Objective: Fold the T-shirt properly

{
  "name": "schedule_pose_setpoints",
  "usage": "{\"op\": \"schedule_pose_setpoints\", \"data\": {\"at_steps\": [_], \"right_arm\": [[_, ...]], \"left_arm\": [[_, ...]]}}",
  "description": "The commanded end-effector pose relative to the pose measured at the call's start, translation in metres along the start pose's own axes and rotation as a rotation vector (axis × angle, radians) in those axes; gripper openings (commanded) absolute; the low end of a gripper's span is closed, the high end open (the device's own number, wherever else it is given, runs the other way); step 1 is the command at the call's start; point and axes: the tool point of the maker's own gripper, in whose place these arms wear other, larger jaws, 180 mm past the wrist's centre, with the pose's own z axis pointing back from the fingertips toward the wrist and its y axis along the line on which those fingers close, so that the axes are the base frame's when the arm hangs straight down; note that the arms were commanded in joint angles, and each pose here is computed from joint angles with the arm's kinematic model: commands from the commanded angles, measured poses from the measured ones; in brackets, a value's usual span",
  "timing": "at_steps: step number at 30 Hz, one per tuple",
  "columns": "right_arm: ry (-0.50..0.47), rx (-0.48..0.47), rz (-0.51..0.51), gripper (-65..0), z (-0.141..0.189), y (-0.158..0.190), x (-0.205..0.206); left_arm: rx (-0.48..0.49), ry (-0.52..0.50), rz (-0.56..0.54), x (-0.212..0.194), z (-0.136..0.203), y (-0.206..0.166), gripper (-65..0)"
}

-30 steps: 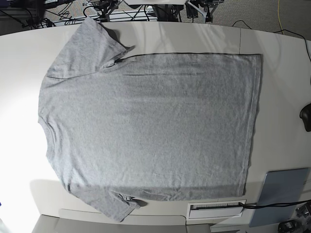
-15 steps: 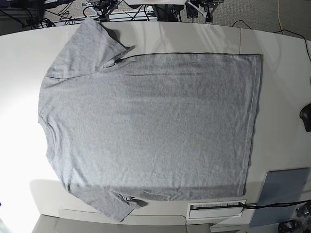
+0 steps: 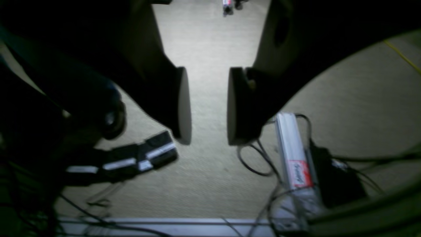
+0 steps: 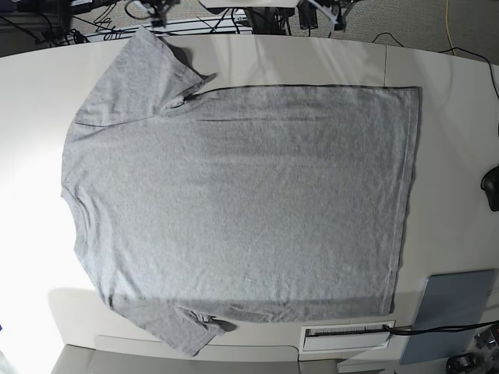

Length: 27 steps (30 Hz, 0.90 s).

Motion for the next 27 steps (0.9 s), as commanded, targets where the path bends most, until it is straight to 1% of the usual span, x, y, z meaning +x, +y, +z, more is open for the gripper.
{"op": "schedule_pose_setpoints", "data": {"at_steps": [1, 4, 6, 10, 12, 15, 19, 21, 24, 27], "right_arm": [[0.0, -0.013, 0.006, -46.0, 0.004, -0.009, -0.007], [-0.006, -0.031, 0.037, -46.0, 0.017, -0.021, -0.017], [-0.016, -0.041, 0.058, -46.0, 0.027, -0.029, -0.021], [-0.028, -0.041, 0.115, -46.0, 0.053, -0.038, -0.026], [-0.048, -0.014, 0.156, -46.0, 0.069, -0.038, -0.025], [-0.109, 0.017, 0.225, -46.0, 0.098, -0.038, -0.017], [-0.197, 0.046, 0.28, -46.0, 0.141, -0.042, 0.0], [-0.23, 0.062, 0.337, -46.0, 0.161, -0.04, 0.01], [-0.267, 0.079, 0.411, -46.0, 0.187, -0.038, 0.023], [-0.308, 0.05, 0.454, -46.0, 0.208, -0.04, 0.043]], "left_arm": [[0.006, -0.008, -0.007, -0.004, 0.005, 0.006, -42.8], [0.039, -0.036, 0.021, -0.006, 0.019, 0.022, -42.8], [0.04, -0.061, 0.035, -0.005, 0.031, 0.028, -42.8], [0.018, -0.136, 0.0, 0.001, 0.06, 0.033, -42.8], [0.012, -0.175, -0.031, 0.006, 0.078, 0.035, -42.8], [-0.01, -0.22, -0.105, 0.017, 0.107, 0.031, -42.8], [-0.029, -0.27, -0.216, 0.039, 0.149, 0.024, -42.8], [-0.011, -0.315, -0.272, 0.055, 0.173, 0.026, -42.8], [0.022, -0.391, -0.387, 0.083, 0.209, 0.027, -42.8], [0.043, -0.464, -0.509, 0.11, 0.241, 0.02, -42.8]]}}
